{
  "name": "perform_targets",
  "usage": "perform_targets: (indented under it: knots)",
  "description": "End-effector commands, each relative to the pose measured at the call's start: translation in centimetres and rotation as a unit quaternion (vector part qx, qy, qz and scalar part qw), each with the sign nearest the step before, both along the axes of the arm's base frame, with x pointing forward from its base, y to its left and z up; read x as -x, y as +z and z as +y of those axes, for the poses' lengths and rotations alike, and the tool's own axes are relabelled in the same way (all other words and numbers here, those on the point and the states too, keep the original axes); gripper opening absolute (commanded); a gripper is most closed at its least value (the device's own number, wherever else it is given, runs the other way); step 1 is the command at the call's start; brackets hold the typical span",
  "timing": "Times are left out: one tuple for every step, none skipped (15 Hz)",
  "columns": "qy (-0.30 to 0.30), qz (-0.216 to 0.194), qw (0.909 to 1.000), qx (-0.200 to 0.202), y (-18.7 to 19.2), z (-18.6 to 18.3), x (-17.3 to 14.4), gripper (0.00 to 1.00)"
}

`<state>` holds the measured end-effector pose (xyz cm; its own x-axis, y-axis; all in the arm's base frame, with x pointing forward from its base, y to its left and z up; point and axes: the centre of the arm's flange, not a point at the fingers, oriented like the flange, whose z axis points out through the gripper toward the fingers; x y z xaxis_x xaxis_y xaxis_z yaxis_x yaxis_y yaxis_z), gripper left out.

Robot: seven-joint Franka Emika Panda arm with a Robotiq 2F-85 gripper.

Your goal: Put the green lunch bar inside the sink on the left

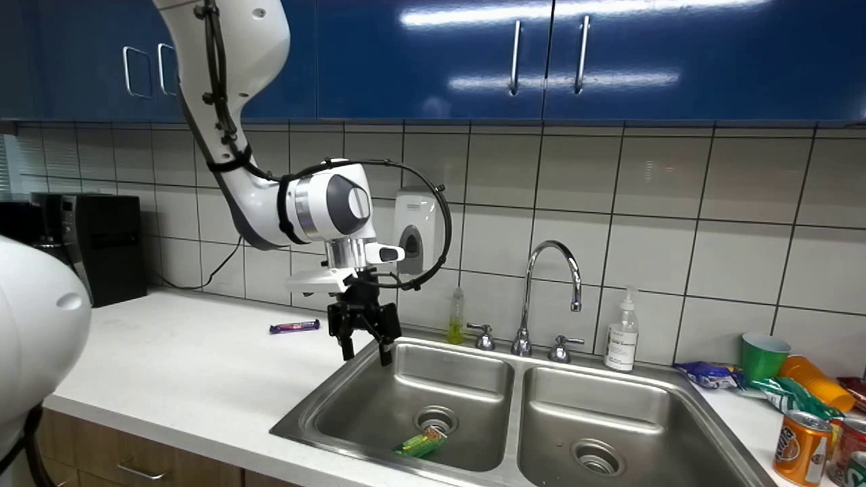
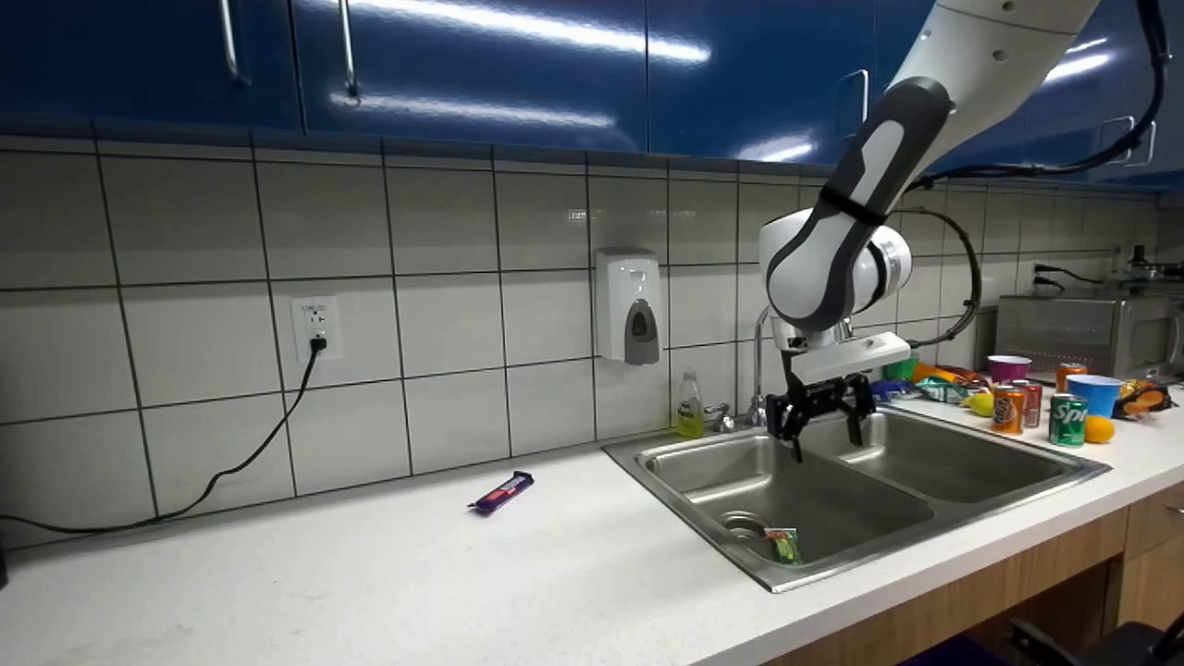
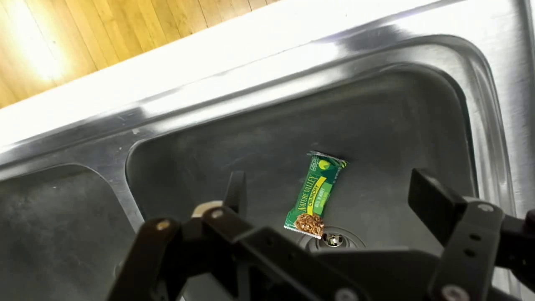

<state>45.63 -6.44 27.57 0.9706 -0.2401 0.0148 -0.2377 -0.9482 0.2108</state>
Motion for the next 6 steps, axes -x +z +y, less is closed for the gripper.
perform_targets:
  knots:
    - [0.001,-0.001,1.0,0.001,0.46,0.21,0.55,1.0]
    - [0.001,-0.003,1.0,0.0,0.83,0.35,0.97,1.0]
    - [0.002,-0.005,1.0,0.0,1.07,0.42,1.23,1.0]
    - [0.002,-0.005,1.0,-0.001,1.15,0.43,1.35,1.0]
    - [0.001,-0.005,1.0,-0.001,1.13,0.39,1.4,1.0]
    - [0.001,-0.004,1.0,-0.001,1.11,0.37,1.42,1.0]
